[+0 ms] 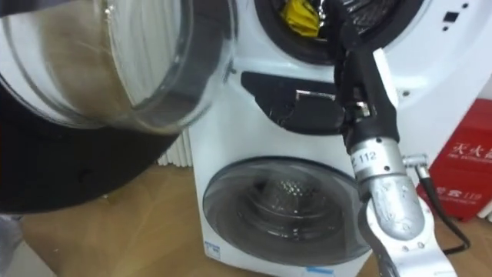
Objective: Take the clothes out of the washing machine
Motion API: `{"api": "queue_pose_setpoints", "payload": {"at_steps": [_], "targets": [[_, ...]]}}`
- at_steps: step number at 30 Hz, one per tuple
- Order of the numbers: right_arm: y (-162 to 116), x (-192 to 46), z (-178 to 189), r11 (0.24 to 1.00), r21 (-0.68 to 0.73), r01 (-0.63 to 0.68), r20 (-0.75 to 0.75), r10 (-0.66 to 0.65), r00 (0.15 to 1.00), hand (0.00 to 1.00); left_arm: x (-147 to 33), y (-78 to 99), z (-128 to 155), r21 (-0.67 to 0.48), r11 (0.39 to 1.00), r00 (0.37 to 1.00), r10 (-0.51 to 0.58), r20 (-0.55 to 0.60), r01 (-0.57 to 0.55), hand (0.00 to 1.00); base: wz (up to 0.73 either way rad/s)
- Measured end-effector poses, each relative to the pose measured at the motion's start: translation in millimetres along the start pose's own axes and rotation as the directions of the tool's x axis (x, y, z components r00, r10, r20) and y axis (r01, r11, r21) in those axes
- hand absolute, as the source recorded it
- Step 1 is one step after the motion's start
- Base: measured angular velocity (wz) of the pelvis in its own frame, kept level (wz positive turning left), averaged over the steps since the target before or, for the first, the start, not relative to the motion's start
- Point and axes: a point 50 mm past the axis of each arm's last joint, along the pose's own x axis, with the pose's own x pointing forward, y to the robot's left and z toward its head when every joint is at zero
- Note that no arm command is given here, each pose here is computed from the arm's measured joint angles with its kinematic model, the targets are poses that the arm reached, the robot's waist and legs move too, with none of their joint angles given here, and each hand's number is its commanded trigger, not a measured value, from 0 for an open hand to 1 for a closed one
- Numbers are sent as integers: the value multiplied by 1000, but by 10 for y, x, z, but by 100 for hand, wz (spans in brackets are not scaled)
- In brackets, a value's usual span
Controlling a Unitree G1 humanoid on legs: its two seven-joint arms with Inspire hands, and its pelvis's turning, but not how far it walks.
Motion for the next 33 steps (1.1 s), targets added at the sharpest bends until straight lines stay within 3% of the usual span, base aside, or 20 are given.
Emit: {"api": "queue_pose_setpoints", "payload": {"at_steps": [8, 15, 33], "targets": [[-50, 20, 25, 999, -36, 29, 8, -29, 1000, 0, -57, -64, -222, 13, 1000, 998, 2, -61, -1, 0, 12], [-259, 91, 184, 992, -39, 123, 73, -120, 990, 0, -96, -81, -390, 21, 1000, 992, 0, -127, 3, 0, 1], [-481, 204, 481, 981, -72, 179, 188, -163, 969, 0, -86, -48, -216, 37, 999, 998, 37, -52, -35, 0, 1]]}}
